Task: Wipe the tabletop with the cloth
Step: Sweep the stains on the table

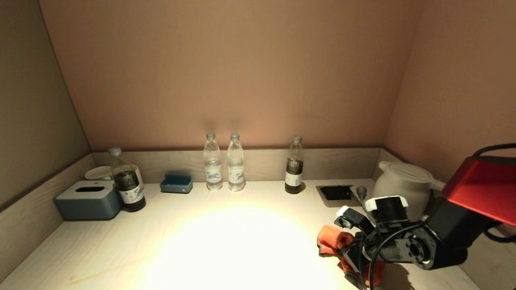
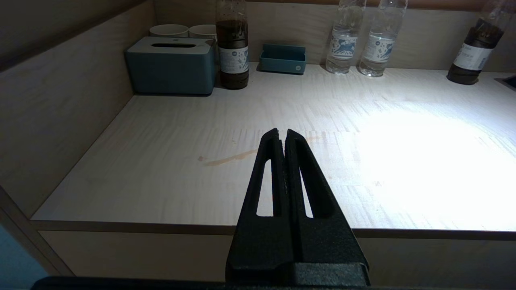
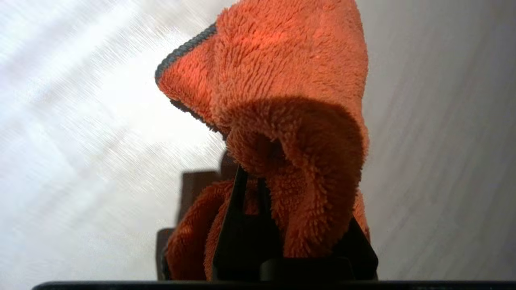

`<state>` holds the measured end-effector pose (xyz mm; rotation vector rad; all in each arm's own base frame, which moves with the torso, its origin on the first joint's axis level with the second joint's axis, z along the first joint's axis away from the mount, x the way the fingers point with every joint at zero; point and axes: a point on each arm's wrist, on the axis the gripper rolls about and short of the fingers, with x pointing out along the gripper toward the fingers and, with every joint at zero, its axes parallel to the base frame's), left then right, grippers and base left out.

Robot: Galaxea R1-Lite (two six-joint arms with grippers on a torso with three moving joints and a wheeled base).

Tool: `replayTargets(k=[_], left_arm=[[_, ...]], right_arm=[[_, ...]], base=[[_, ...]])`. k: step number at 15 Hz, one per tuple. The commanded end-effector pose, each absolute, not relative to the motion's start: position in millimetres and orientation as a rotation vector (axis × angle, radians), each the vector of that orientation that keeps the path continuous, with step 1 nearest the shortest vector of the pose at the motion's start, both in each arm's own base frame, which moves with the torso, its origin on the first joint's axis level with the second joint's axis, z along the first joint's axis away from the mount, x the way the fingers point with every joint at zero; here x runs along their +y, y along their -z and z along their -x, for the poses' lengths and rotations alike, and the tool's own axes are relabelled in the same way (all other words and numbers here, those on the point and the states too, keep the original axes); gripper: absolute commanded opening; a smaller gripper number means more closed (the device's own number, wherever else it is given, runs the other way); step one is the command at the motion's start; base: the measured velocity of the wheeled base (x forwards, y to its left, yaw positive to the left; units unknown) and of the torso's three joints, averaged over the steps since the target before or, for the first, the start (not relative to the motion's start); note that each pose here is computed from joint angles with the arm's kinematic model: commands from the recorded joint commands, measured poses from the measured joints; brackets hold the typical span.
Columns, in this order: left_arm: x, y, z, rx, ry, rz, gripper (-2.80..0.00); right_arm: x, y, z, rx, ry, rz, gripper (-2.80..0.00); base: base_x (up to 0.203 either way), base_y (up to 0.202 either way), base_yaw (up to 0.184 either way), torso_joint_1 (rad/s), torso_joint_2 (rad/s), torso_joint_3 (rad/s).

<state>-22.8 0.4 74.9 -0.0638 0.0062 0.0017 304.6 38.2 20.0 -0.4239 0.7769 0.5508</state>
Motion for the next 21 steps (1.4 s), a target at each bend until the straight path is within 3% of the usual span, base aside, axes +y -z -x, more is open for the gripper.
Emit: replayTargets(k=[1, 4, 16, 21], left_arm=[[0.4, -74.9, 22.8, 0.006, -0.002, 0.064, -2.80], [0.4, -74.9, 22.8, 0.006, -0.002, 0.064, -2.80], [0.4, -74.9, 22.8, 0.006, -0.002, 0.064, -2.80], [0.4, -74.9, 22.8, 0.006, -0.002, 0.064, -2.80]], right_arm=[[84.2, -18.4, -319.2, 0.746, -0.587, 0.437, -2.80], [133.4, -12.3, -342.2, 0.695, -0.616, 0.455, -2.80], [228.7, -3.7, -430.7, 0.652, -0.598, 0.425, -2.80], [258.4, 1.8, -422.5, 0.740, -0.631, 0.412, -2.80]], base=[[0.000, 0.000, 0.000, 0.000, 0.00, 0.000], [0.000, 0.000, 0.000, 0.000, 0.00, 0.000], [0.000, 0.000, 0.000, 0.000, 0.00, 0.000], [0.000, 0.000, 0.000, 0.000, 0.00, 0.000]])
